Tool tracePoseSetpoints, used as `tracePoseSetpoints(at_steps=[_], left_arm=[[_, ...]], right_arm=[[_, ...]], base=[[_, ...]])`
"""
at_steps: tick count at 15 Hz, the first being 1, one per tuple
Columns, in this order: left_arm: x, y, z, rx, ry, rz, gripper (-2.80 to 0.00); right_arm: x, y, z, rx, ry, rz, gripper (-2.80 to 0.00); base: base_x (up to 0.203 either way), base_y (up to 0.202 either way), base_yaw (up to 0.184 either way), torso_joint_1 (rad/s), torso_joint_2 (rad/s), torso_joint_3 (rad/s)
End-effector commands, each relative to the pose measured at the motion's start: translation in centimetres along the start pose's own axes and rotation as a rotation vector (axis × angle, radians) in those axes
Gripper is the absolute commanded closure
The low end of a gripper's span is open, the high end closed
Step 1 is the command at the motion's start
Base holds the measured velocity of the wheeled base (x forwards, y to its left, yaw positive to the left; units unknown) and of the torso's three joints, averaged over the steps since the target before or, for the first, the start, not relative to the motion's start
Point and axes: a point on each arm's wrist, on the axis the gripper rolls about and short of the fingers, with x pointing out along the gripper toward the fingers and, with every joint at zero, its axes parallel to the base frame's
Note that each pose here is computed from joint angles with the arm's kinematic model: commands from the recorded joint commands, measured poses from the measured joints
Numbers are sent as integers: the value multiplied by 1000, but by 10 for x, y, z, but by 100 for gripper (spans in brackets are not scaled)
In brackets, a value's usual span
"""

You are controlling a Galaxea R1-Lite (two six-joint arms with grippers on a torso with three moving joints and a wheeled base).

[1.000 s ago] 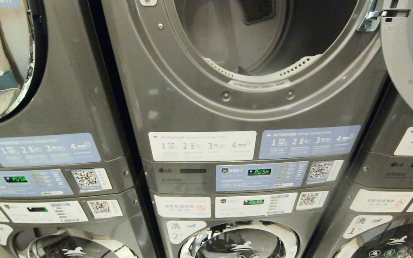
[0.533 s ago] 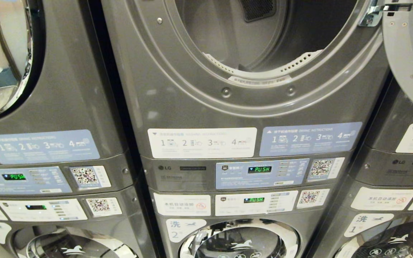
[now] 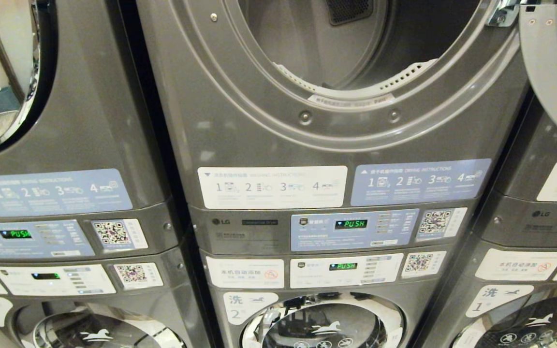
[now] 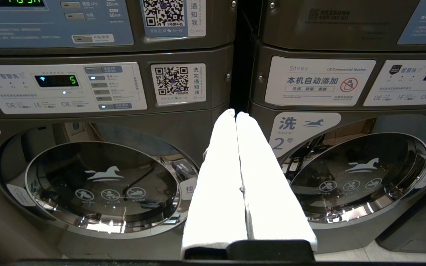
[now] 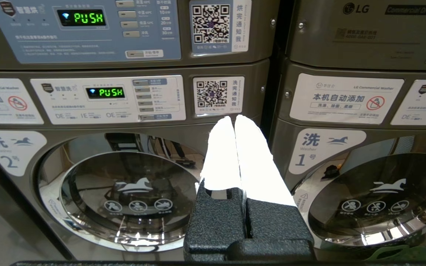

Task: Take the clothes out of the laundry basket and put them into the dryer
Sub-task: Take the clothes out of the basket

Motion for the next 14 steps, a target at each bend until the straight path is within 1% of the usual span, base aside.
tracePoseSetpoints(at_steps=[1, 6, 14], left_arm=[[0, 0, 0, -1, -1, 0, 0], [0, 0, 0, 4, -1, -2, 0], [0, 0, 0, 2, -1, -2, 0]], right_arm=[[0, 0, 0, -1, 0, 1, 0], [0, 0, 0, 1, 0, -1, 0], [0, 0, 0, 0, 0, 1, 0]], base=[[0, 0, 0, -90, 193, 104], [0, 0, 0, -96, 200, 103], [0, 0, 0, -139, 289, 150]])
